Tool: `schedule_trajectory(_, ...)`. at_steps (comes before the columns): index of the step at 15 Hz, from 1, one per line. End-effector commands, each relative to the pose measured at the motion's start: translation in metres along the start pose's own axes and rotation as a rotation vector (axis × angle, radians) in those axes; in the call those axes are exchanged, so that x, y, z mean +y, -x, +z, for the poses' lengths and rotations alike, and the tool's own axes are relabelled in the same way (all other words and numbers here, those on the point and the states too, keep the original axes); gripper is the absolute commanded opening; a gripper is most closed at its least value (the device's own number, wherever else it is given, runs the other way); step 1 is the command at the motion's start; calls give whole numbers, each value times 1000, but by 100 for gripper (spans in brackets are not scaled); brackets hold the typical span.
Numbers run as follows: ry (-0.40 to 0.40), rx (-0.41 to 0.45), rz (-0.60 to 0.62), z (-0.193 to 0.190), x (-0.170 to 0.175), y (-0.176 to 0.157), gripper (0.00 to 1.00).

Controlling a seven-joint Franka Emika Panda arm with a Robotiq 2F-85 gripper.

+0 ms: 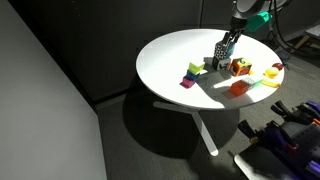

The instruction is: Pick up the square plush toy on the left and put it on top of the square push toy in the middle

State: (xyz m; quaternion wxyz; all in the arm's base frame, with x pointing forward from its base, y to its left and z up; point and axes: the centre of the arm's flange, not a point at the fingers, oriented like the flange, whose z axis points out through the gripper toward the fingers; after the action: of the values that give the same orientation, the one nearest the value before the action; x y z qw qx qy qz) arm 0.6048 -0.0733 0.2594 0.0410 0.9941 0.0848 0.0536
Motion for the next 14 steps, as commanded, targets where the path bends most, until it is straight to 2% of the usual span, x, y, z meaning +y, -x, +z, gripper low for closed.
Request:
schedule_trajectory(1,-11,9,-12,-10,7,-4,100)
schedule_trajectory(9,-10,21,-29,-24,0,-4,100)
schedule_trajectory(14,-4,-14,-34,-37,-9,-1,100)
